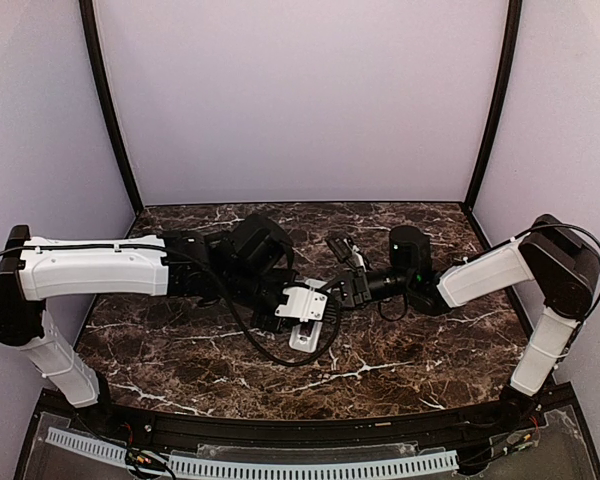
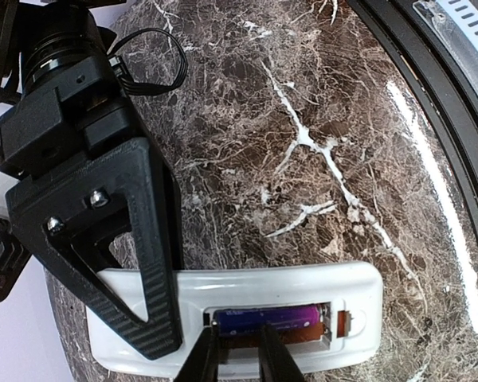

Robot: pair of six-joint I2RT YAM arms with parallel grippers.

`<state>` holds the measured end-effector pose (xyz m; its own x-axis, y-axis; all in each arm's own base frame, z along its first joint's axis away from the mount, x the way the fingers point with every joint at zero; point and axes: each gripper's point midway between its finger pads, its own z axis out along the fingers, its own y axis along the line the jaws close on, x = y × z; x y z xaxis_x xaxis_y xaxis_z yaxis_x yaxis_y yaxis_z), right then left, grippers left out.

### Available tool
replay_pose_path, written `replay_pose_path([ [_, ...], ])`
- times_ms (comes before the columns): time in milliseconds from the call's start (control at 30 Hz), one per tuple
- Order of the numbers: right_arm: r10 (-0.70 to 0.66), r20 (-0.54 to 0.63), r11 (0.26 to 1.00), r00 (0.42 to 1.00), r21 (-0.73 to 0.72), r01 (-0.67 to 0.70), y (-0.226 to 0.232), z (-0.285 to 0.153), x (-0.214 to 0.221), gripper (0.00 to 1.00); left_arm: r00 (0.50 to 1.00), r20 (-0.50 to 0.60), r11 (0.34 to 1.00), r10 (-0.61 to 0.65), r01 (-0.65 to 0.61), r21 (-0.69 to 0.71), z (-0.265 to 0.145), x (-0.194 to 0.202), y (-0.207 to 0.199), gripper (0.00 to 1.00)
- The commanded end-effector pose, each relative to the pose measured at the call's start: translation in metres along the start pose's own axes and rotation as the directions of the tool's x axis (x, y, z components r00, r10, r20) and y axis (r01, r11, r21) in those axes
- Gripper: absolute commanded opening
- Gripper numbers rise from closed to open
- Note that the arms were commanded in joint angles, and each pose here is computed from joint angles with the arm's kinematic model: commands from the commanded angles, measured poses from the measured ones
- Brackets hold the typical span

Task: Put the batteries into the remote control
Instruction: Load the battery into the battery compartment.

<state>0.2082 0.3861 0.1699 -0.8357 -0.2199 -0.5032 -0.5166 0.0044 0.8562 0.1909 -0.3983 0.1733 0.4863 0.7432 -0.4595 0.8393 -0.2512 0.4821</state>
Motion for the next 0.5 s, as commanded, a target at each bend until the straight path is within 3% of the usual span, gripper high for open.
replay_pose_path([
  [0, -0.054, -0.001, 0.998, 0.999, -0.031, 0.054, 0.0112, 0.0071, -0.0049, 0.0, 1.0, -0.024, 1.0, 0.003, -0.002, 0.009, 0.0004, 0.0007, 0.0, 0.19],
  [467, -0.052, -0.004, 0.998, 0.999, -0.03, 0.051, 0.0105, 0.0075, -0.0042, 0.0, 1.0, -0.027, 1.0, -0.001, 0.001, 0.001, -0.0006, 0.0009, 0.0017, 0.24],
])
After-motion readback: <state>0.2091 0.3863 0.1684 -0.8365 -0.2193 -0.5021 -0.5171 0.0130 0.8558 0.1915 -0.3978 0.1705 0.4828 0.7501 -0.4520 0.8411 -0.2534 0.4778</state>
